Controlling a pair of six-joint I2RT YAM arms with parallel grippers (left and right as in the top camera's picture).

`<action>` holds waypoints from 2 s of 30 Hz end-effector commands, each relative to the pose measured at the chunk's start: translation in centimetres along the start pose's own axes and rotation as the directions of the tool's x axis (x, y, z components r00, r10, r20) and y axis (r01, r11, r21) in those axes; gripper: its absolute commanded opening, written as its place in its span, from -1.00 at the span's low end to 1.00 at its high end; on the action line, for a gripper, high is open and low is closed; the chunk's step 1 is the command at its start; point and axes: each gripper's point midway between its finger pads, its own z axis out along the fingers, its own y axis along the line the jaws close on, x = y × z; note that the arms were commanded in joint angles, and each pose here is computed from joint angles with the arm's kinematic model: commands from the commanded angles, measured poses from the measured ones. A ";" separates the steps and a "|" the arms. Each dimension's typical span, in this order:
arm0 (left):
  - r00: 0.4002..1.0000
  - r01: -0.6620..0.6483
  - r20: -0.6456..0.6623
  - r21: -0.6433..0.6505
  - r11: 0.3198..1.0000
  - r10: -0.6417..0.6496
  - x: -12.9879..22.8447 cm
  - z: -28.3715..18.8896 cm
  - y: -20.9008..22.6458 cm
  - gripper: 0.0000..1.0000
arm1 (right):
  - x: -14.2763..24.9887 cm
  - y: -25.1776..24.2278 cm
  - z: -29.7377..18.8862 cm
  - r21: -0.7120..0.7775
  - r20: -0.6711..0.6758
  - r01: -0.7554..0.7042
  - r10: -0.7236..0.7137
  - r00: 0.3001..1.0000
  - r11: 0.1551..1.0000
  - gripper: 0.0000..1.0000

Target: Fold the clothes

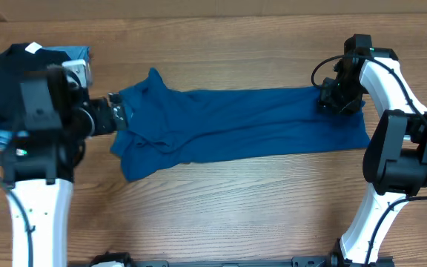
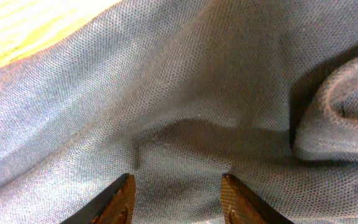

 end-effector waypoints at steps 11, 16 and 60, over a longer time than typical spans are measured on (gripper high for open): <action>0.972 0.042 -0.233 0.126 0.991 -0.012 6.8 16.5 -0.7 1.00 | -1.0 0.1 -1.8 -0.001 0.056 0.009 -0.008 0.998 1.000 -0.03; 0.961 0.017 -0.275 0.129 0.992 0.019 8.3 18.4 -0.5 0.99 | -1.0 0.1 -1.8 -0.001 0.056 0.009 -0.008 0.998 1.000 -0.03; 0.906 -0.193 -0.350 0.164 0.968 0.240 8.3 21.2 0.4 0.19 | -0.8 0.0 -1.8 0.001 0.047 0.008 -0.008 0.999 1.000 -0.03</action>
